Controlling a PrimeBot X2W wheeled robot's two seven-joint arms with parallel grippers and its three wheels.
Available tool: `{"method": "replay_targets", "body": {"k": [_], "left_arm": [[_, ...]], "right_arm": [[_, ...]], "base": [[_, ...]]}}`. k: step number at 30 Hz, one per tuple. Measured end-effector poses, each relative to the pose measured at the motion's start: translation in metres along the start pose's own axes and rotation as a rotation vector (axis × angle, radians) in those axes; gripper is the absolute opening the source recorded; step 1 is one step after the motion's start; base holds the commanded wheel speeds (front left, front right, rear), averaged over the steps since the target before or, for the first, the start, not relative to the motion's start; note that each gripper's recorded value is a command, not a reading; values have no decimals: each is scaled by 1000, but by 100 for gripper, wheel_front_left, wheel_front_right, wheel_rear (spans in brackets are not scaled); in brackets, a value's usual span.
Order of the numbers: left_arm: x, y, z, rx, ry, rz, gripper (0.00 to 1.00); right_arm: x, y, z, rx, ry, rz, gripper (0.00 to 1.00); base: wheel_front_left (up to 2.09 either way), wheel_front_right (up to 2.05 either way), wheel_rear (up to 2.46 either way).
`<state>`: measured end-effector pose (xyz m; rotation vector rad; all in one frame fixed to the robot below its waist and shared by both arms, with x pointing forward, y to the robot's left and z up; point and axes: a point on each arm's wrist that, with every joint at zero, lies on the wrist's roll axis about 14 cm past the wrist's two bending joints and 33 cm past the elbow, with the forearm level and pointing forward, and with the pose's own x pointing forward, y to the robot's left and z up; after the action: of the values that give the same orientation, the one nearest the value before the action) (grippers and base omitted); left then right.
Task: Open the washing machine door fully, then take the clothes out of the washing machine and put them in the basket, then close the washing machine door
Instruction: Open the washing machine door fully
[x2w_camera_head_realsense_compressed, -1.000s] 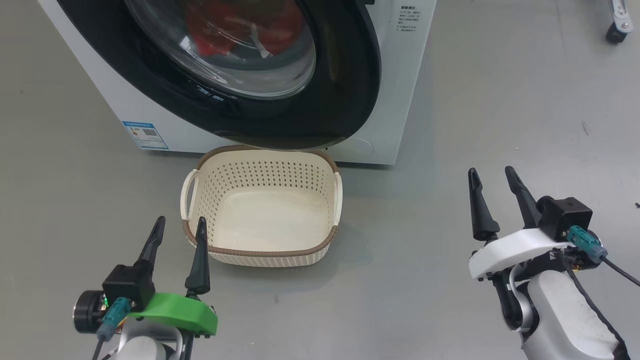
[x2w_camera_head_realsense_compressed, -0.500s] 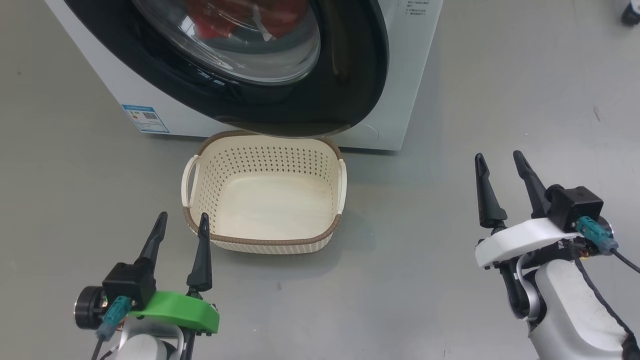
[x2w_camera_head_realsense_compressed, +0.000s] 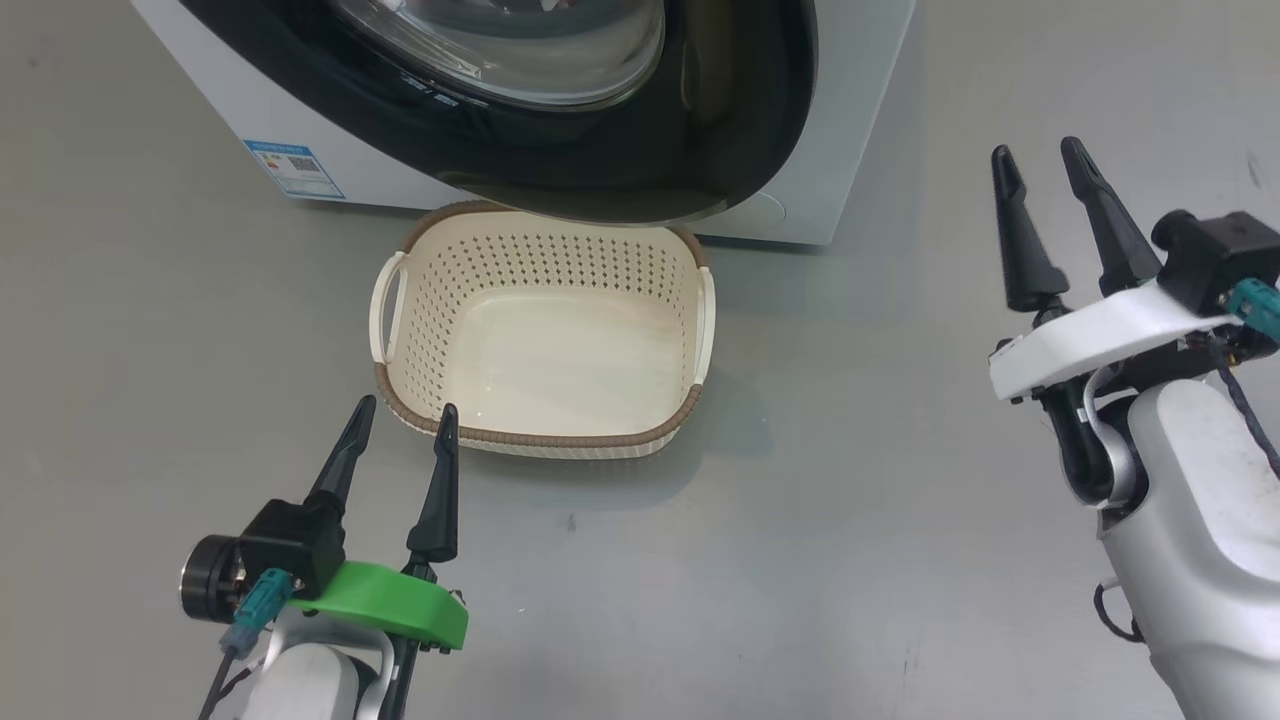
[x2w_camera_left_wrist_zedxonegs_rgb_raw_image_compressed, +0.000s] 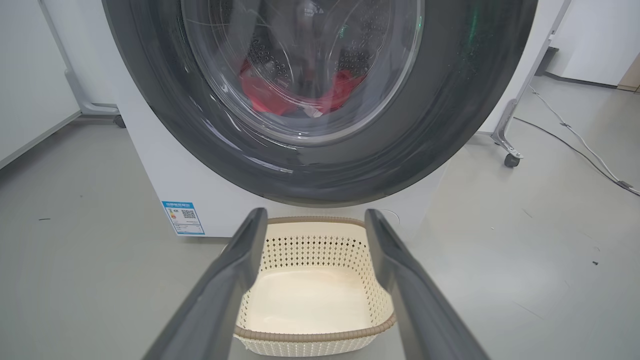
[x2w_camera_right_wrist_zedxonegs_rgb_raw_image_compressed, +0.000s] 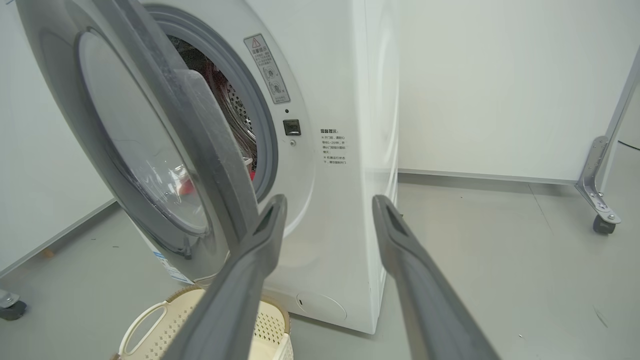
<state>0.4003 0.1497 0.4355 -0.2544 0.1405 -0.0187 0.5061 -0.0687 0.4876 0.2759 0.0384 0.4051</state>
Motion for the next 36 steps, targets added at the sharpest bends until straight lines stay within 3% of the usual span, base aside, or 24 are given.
{"method": "replay_targets", "body": {"k": [6,21,36], "left_arm": [[7,1,-2,0,7,-1,100],[15,14,-10,-9,33,29,100],[12,30,-16,-23,55,78,100]], "right_arm": [[22,-8,2,67,20,-2,0],[97,-6,5,516,105,28,0],[136,29,-12,871,358,122,0]], "base": [[0,0,0],[0,0,0],[0,0,0]]}}
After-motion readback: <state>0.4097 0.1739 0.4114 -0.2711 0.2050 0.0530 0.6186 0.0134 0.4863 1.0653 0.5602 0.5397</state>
